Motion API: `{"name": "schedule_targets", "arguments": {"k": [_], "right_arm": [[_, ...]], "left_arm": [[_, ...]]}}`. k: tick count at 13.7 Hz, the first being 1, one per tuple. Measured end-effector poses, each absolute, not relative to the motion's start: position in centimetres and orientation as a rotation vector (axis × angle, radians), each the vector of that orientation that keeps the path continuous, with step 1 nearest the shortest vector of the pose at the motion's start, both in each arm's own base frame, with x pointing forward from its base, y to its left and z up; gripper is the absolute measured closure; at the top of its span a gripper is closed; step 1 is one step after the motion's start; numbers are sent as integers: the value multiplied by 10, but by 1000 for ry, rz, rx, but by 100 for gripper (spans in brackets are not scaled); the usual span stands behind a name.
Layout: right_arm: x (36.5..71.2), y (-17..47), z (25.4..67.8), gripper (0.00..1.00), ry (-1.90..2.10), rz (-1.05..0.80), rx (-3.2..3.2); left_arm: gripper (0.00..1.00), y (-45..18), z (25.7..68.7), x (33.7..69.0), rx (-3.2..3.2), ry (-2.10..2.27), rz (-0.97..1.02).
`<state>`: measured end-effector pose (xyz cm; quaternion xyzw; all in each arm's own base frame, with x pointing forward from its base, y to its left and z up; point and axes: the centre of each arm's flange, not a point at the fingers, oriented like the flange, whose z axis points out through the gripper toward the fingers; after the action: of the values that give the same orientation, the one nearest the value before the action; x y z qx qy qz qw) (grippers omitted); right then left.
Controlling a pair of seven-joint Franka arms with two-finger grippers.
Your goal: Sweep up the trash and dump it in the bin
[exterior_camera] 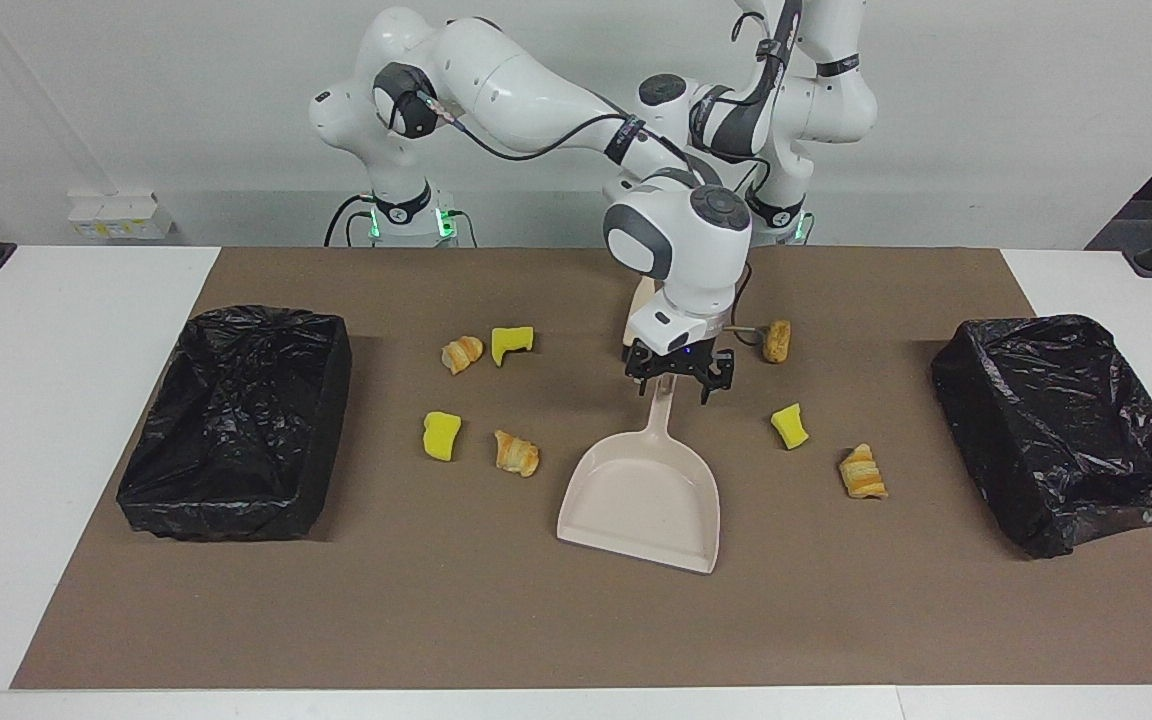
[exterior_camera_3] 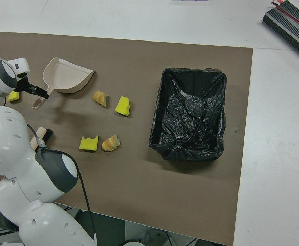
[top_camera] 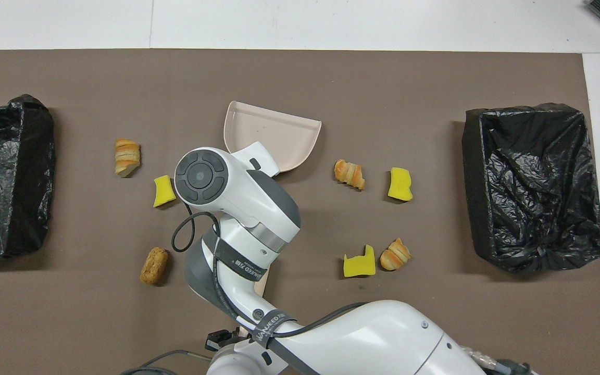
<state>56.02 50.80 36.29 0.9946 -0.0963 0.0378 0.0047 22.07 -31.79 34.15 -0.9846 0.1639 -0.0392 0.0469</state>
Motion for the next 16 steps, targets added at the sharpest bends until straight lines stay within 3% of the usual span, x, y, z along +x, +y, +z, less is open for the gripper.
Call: {"name": "schedule_targets", "arguments": {"k": [5, 6, 7, 10, 13, 16], "right_arm": [[557, 495, 347, 6, -324, 84, 3119], [555, 494, 348, 14, -323, 81, 3118], [553, 493, 349, 30, -321, 79, 3116], [551, 492, 350, 64, -324, 75, 3114], [552, 491, 355, 68, -335, 80, 3122], [561, 478, 392, 68, -278, 142, 3155]], "left_arm": [[74, -265, 380, 238, -3009, 295, -50], [74, -248, 389, 247, -3034, 257, -33], [74, -235, 396, 255, -3061, 222, -28], [74, -201, 410, 281, -3117, 149, -33], [74, -169, 414, 306, -3125, 96, -49], [74, -154, 419, 332, -3145, 62, -56]]}}
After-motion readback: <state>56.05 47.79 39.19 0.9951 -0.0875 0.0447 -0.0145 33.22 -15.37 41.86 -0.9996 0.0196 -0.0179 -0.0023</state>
